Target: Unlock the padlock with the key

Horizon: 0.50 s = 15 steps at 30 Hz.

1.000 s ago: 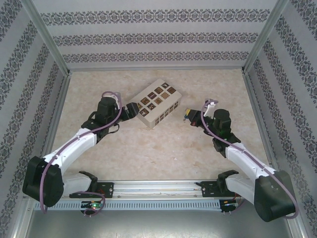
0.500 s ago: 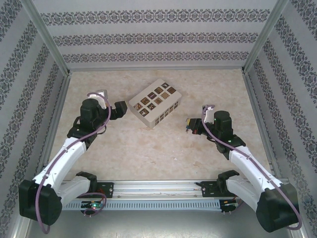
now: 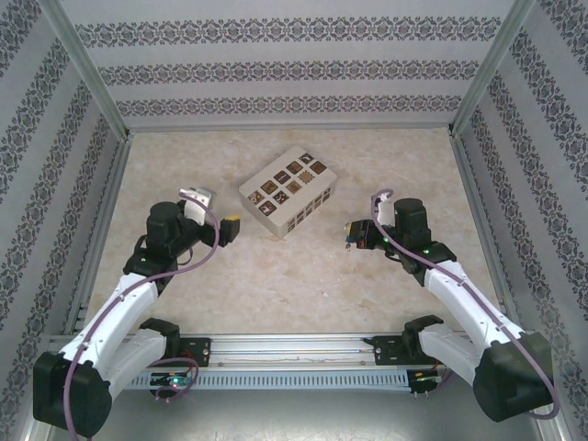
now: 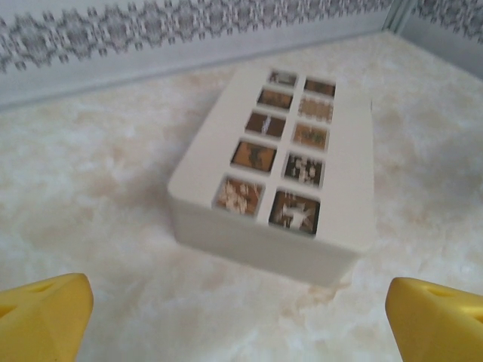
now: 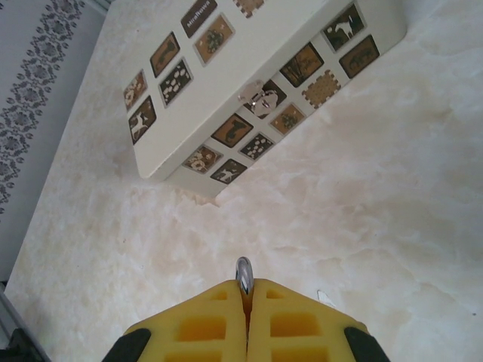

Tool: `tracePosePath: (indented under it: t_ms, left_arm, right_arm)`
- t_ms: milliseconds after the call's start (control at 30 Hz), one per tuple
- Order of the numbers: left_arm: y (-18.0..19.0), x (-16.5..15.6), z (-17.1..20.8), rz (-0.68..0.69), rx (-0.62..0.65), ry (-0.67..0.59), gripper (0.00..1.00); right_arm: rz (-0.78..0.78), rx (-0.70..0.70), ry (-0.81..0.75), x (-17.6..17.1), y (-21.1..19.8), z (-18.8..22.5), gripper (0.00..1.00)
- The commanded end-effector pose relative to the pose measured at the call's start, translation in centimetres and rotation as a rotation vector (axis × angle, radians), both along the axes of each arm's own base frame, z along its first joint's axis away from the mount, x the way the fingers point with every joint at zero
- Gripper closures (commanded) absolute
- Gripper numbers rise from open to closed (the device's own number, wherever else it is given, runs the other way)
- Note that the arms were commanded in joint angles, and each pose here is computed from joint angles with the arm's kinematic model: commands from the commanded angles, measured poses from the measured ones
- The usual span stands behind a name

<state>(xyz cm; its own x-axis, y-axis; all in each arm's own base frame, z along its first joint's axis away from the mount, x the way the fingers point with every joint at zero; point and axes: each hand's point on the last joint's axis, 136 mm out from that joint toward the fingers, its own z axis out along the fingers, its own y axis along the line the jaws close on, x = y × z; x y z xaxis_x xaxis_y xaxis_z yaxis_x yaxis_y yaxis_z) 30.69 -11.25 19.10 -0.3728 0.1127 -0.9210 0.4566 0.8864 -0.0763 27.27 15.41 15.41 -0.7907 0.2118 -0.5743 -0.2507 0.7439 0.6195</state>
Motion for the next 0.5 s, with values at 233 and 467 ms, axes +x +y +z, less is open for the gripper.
tracePosePath:
  t_ms: [233, 467]
  left_arm:
    - [0.4, 0.8, -0.2, 0.008, 0.033, -0.118, 0.01]
    - [0.7, 1.5, -1.3, 0.027, 0.047, -0.097, 0.01]
  right_arm:
    - [0.028, -0.008, 0.112, -1.0, 0.1, -0.8, 1.00]
    - [0.042, -0.007, 0.196, -2.8, 0.2, -2.3, 1.00]
